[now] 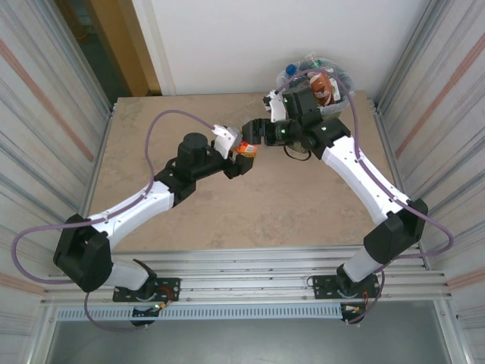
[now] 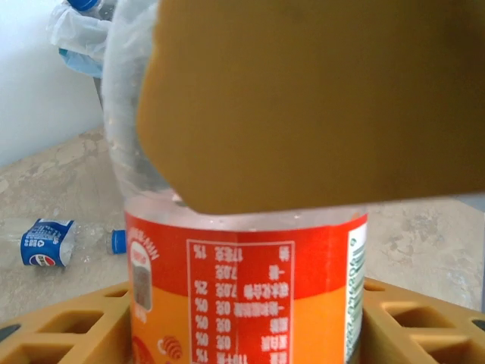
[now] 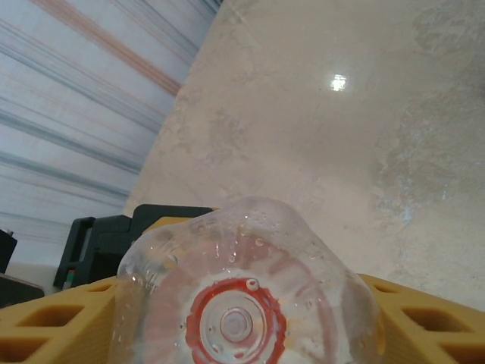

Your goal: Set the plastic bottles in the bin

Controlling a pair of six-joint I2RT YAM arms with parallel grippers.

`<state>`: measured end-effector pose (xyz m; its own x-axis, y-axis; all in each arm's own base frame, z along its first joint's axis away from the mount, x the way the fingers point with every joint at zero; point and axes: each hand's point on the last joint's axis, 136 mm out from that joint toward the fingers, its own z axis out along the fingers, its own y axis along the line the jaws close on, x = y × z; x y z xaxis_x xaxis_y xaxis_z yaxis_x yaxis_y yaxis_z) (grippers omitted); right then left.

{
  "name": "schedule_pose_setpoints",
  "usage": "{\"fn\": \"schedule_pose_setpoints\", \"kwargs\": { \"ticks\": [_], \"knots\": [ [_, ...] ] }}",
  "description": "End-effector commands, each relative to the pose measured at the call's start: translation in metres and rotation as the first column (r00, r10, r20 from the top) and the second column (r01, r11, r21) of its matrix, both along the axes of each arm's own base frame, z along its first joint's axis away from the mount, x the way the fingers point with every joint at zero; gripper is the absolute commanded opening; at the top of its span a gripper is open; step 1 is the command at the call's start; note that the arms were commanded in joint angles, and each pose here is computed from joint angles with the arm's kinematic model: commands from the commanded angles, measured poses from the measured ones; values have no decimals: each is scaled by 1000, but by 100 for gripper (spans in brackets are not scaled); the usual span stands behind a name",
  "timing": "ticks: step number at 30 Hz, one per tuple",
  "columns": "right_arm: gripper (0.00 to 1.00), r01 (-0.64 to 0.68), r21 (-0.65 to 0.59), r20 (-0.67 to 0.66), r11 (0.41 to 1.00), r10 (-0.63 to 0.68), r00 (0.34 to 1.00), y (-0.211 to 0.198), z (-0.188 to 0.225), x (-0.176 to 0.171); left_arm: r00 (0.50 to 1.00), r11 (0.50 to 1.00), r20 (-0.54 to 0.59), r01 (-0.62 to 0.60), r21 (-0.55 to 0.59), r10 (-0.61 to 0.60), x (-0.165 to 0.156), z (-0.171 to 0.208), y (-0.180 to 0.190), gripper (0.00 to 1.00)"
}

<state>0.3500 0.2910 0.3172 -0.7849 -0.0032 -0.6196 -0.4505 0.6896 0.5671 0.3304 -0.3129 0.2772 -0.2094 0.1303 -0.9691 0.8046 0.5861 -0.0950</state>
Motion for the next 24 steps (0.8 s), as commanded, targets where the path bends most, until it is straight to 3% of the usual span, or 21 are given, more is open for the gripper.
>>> {"fn": "schedule_pose_setpoints", "kwargs": {
  "ticks": [1,5,11,19,24],
  "knots": [
    [56,-33,-17,9,999,33,999,7,6,-9,996,998,81,30,-53,-26,-8,33,-3,60],
    [44,8,-44,51,999,-6,999,-3,13,-7,997,998,78,18,-60,-13,-8,36,-1,67],
    [42,123,-130,152,984,-102,983,-34,30,0,994,995,106,20,-101,-10,-17,57,6,98],
    [40,323,-150,336,935,-259,905,-106,93,10,979,984,179,-68,-162,97,-29,85,34,99],
    [40,487,-107,443,867,-397,804,-167,137,20,961,969,159,-204,-141,226,-18,76,55,99]
  ]
}}
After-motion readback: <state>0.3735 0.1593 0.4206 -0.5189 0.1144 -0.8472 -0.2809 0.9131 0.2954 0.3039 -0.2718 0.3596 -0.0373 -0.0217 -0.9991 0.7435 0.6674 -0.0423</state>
